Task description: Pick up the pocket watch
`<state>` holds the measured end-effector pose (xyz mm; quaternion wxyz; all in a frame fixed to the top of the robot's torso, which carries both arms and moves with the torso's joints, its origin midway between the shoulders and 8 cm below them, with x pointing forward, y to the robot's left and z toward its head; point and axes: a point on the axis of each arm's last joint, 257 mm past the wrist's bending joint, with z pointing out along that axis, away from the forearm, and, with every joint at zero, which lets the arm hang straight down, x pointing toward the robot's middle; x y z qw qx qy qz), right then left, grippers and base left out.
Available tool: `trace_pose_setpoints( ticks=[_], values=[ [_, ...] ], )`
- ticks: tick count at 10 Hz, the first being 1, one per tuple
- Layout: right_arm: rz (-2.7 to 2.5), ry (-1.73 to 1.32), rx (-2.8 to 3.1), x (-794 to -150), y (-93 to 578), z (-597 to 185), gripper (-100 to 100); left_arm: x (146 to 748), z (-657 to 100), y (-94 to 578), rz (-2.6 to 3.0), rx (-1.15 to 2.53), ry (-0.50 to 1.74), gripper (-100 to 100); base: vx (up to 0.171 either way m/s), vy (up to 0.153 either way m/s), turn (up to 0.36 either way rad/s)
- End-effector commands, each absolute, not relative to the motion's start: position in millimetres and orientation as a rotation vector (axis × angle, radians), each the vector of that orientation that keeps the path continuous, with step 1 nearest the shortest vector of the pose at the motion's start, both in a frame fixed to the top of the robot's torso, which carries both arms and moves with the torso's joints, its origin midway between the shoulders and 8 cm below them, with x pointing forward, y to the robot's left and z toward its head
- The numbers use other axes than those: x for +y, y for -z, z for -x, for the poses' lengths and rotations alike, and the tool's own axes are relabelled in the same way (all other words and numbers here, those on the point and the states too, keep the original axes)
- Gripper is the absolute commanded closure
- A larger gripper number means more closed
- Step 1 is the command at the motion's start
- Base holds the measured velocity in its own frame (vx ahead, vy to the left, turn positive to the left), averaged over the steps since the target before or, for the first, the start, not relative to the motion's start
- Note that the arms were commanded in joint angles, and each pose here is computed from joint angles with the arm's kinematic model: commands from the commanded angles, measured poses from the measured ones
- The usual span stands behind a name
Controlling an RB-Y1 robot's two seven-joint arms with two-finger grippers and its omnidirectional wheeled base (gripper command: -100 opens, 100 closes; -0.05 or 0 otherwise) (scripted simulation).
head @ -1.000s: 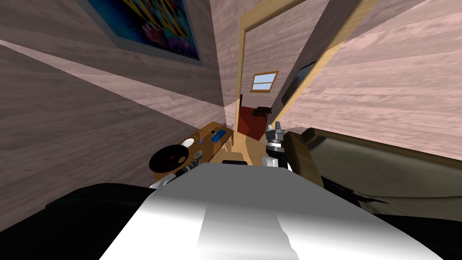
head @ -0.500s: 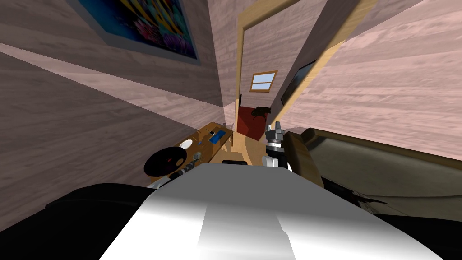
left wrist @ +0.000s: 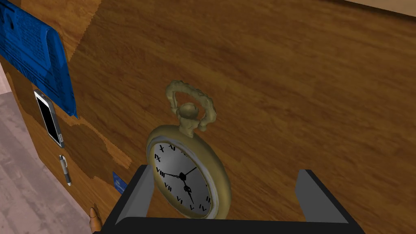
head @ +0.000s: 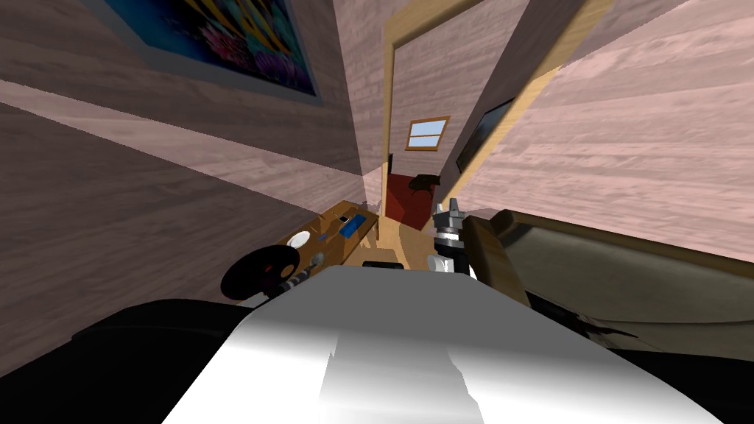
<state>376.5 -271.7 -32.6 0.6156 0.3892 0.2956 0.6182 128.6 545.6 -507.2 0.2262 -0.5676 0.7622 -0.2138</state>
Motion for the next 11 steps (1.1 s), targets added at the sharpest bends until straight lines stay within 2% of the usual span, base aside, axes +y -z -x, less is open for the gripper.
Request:
trace_pose_setpoints(
  ticks=[1, 5, 8, 9, 10, 11],
  values=[
    [-0.896, -1.424, 0.681, -271.7, 32.6, -376.5, 0, 565.6, -113.5, 506.7, 1.605, 2.101, 0.526, -100, 0.087, -0.024, -0.035],
    [-0.896, -1.424, 0.681, -271.7, 32.6, -376.5, 0, 606.4, -74.8, 506.1, 1.697, 2.089, 0.373, -100, 0.102, -0.018, -0.049],
    [-0.896, -1.424, 0.681, -271.7, 32.6, -376.5, 0, 610.3, -70.0, 507.5, 1.707, 2.089, 0.358, -100, 0.072, -0.018, -0.017],
    [-0.896, -1.424, 0.681, -271.7, 32.5, -376.5, 0, 610.8, -69.8, 507.4, 1.708, 2.087, 0.355, 0, 0.006, -0.002, -0.001],
    [-0.896, -1.424, 0.681, -271.7, 32.5, -376.6, 0, 603.3, -68.9, 516.2, 1.712, 2.083, 0.355, -100, 0.016, 0.030, -0.024],
    [-0.896, -1.424, 0.681, -271.7, 32.5, -376.6, 0, 597.4, -68.1, 522.8, 1.716, 2.079, 0.354, -100, 0.031, 0.063, -0.041]
  ],
)
